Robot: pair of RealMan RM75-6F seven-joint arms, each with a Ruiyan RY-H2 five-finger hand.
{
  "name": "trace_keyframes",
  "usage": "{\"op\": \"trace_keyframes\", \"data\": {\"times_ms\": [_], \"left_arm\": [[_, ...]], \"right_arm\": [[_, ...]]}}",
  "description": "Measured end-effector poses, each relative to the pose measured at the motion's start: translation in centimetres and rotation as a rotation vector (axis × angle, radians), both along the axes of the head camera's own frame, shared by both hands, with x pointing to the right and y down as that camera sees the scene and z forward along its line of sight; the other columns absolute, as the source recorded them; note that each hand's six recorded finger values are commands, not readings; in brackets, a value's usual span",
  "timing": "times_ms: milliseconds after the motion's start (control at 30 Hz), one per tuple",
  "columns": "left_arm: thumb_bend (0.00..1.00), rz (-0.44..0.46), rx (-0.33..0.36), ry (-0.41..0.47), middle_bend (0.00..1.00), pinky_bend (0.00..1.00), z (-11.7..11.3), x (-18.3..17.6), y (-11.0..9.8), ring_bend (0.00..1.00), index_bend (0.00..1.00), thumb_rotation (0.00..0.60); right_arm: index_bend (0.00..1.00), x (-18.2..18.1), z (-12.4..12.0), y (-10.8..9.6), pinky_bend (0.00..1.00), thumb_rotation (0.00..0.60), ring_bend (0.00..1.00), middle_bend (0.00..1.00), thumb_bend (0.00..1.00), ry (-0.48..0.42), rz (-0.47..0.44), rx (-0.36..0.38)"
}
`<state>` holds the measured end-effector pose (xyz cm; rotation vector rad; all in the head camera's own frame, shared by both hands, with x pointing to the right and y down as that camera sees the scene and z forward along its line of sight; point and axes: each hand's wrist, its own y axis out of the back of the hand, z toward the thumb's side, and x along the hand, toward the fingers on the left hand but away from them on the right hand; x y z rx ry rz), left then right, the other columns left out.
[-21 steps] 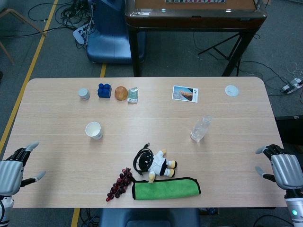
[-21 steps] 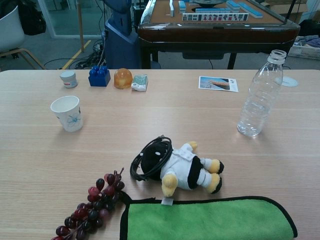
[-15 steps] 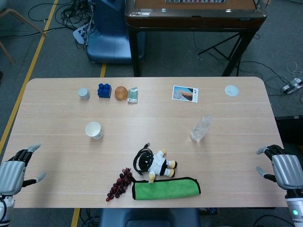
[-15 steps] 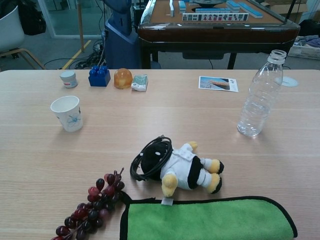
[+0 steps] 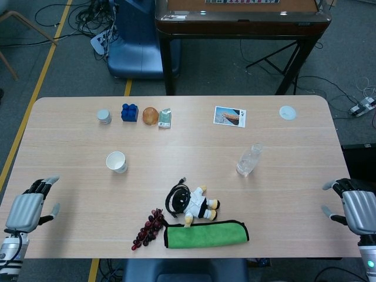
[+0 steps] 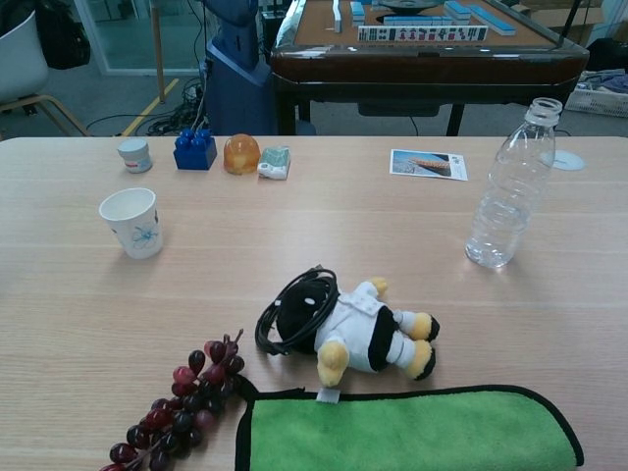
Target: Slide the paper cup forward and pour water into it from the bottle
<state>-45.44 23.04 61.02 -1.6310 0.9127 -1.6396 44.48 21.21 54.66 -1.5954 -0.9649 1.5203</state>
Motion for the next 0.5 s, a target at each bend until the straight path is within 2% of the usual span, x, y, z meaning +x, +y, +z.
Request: {"op": "trace_keyframes", "data": {"times_ms": [133,333,500], "left_arm": [[0.55,0.010,-0.051,-0.049,0.00,0.34,1.3,0.5,-1.2,0.01,0.09,0.600],[0.55,0.025,-0.152,-0.104,0.00,0.25,3.6,1.5,-3.0,0.00,0.01,0.600],[0.55,0.050,-0.196,-0.120,0.00,0.21,5.2,3.1,-4.7,0.00,0.00,0.600]], "right_arm": [[0.43,0.0,-0.1,0.0,0.44,0.600,0.28,0.38,0.18,0.001,-0.002,-0.001],[0.43,0.0,-0.3,-0.1,0.44,0.600,0.28,0.38,0.18,-0.004,0.002,0.001],[0.43,0.2,-0.7,-0.3,0.44,0.600,0.28,0.38,0.18,-0.011,0.009,0.010]]}}
